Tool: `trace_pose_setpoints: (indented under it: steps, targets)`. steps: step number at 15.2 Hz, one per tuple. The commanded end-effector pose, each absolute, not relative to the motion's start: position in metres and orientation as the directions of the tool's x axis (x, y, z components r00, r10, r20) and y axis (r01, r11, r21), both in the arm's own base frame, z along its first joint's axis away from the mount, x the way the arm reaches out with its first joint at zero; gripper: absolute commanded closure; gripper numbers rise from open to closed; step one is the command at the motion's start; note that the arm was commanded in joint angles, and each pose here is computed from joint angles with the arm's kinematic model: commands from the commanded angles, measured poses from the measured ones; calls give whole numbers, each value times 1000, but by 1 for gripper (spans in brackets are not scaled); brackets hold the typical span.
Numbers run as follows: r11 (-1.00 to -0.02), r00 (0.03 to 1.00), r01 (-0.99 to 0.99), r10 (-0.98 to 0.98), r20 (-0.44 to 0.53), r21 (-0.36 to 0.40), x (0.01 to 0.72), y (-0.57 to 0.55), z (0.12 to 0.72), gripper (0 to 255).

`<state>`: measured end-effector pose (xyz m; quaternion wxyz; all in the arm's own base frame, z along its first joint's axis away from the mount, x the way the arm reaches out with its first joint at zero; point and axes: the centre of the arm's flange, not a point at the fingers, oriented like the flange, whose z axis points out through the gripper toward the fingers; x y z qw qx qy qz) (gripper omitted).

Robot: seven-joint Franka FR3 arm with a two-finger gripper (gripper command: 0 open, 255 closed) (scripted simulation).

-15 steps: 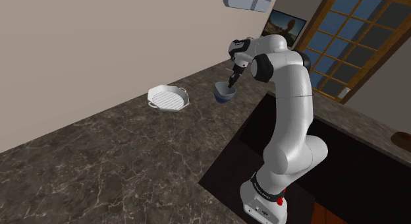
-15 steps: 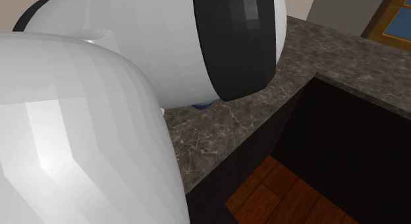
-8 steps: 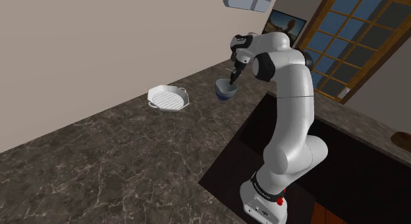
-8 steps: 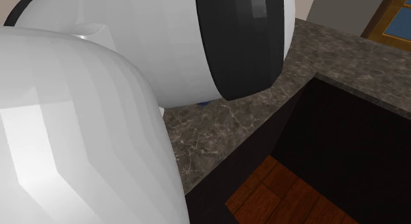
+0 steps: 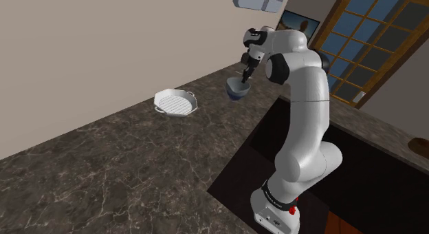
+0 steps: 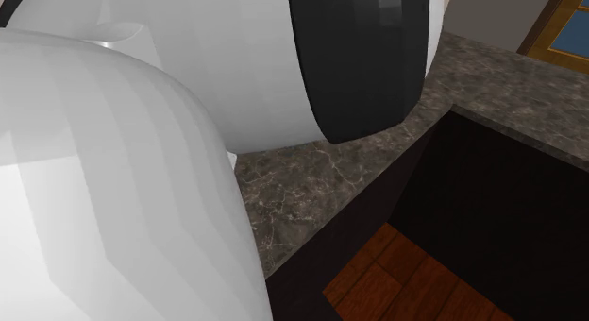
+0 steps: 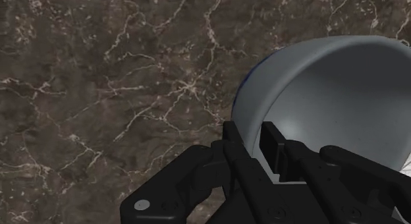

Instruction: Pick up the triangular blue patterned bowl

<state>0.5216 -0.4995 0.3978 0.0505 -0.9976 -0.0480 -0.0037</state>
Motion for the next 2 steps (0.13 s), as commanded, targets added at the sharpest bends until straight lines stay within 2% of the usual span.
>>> trace_pose_setpoints:
  steps: [1,2]
  targets:
    - [-990,995,96,95,13,-100,522,-500,405,255]
    - [-990,995,96,95,13,-100,522,-500,405,255]
